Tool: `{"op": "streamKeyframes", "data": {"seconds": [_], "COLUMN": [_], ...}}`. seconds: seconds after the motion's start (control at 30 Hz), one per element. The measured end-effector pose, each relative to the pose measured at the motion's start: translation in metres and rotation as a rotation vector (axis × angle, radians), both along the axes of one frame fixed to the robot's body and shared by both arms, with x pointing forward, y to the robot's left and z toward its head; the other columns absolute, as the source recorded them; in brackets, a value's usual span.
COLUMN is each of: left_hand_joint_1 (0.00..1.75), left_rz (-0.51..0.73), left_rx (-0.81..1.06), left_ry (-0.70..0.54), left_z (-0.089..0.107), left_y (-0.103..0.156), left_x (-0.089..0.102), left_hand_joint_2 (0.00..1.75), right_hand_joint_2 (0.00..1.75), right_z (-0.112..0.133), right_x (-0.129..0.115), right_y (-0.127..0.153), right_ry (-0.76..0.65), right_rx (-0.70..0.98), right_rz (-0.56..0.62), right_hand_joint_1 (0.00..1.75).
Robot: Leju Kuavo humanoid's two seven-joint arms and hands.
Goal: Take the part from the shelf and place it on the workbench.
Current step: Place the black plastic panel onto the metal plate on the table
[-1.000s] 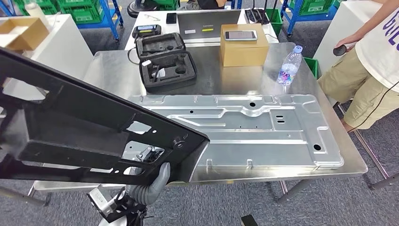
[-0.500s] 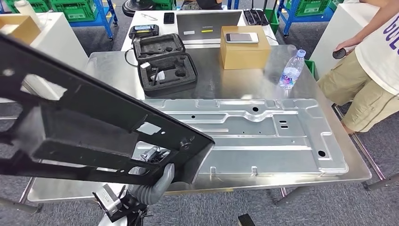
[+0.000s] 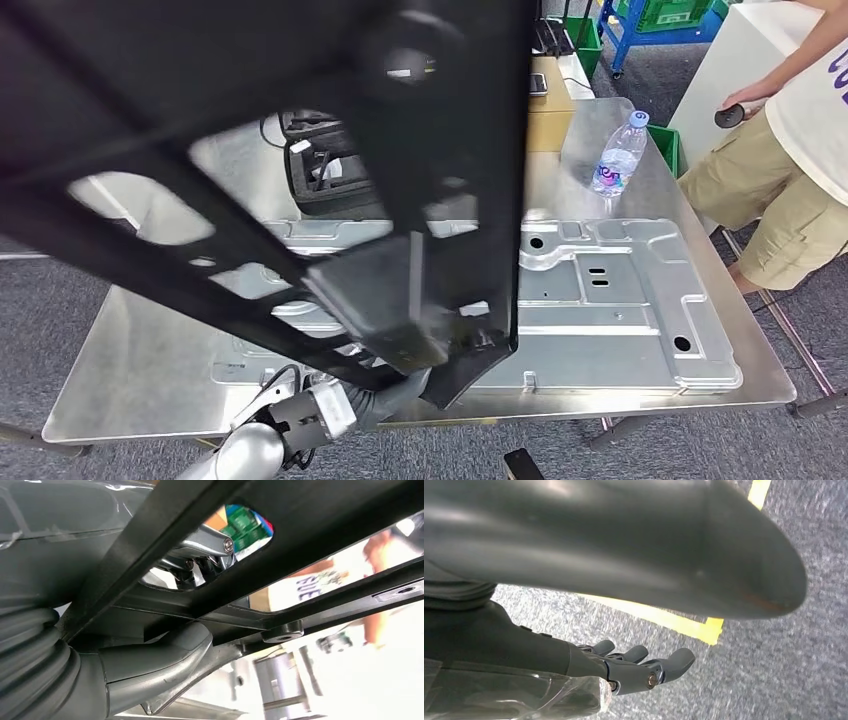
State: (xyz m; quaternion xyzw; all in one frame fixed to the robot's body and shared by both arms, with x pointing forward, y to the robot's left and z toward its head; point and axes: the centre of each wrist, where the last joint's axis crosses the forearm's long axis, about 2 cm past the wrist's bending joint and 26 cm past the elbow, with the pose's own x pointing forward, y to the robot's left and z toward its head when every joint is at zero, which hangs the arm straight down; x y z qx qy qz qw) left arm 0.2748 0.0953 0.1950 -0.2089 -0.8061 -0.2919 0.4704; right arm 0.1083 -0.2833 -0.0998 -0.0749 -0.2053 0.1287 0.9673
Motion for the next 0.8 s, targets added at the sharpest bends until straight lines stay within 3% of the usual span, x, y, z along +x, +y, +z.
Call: {"op": "streamKeyframes", "data": {"seconds": [0.33,0.8], "left_hand_joint_1": [1.75,1.75], "left_rz": [-0.016,-0.053], "left_rx": [0.264,0.506], "left_ry": [-0.113,-0.162], "left_z": [0.011,0.013], "left_y": [-0.011,-0.026], "left_x": [0.010,0.019], "left_hand_joint_2": [1.75,1.75], "right_hand_joint_2": [0.00,0.00], "right_z": [0.002,0.003], "right_x": [0.006,0.009], "right_y": [0.003,0.007], "right_ry": [-0.002,-0.004], "right_rx": [0.001,0.003], "right_rz": [0.009,0.023], "right_hand_joint_1": [0.00,0.00]}}
